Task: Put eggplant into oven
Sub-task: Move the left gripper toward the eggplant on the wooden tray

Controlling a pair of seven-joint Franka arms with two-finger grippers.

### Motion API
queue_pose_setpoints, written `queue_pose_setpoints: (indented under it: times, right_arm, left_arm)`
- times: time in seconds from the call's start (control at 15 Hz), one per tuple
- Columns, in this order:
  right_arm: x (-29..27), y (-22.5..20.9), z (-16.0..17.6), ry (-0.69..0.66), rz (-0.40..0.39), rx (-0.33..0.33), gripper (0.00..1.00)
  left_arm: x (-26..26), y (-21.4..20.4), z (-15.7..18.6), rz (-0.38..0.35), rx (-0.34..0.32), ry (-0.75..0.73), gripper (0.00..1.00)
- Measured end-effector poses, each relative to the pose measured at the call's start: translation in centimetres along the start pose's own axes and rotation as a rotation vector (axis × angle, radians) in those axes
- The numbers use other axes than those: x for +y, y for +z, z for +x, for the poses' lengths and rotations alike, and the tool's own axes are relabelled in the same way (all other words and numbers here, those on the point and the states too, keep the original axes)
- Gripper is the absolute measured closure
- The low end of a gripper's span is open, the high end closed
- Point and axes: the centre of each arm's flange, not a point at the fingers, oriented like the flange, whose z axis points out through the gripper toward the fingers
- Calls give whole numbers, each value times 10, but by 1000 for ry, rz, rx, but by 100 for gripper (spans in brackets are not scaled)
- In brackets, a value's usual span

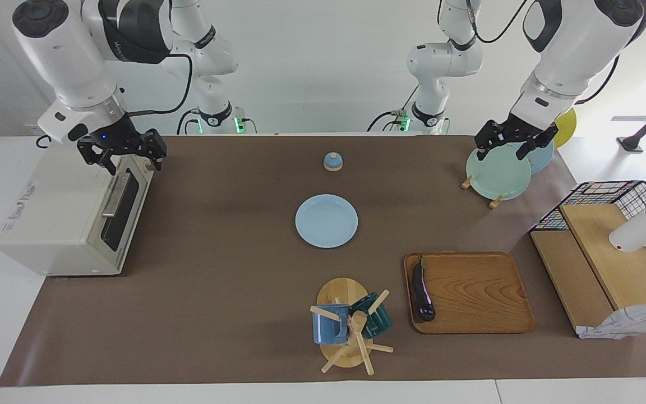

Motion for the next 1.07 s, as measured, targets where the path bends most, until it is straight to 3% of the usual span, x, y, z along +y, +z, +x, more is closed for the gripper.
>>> queue_pose_setpoints:
  times: [0.47, 0.8, 1.0, 1.07]
  right_arm:
    - [0, 1, 0, 0, 0, -2, 0]
    - [1, 6, -2, -31, 3, -14, 3]
    - [16, 20, -9, -81, 7, -21, 33]
    - [27, 29, -14, -90, 9, -19, 49]
  left_arm:
    - [0, 0, 0, 0, 4, 0, 0]
    - [1, -4, 6, -5, 52, -2, 0]
    - [5, 7, 17, -10, 76, 4, 0]
    - [8, 17, 24, -16, 79, 9, 0]
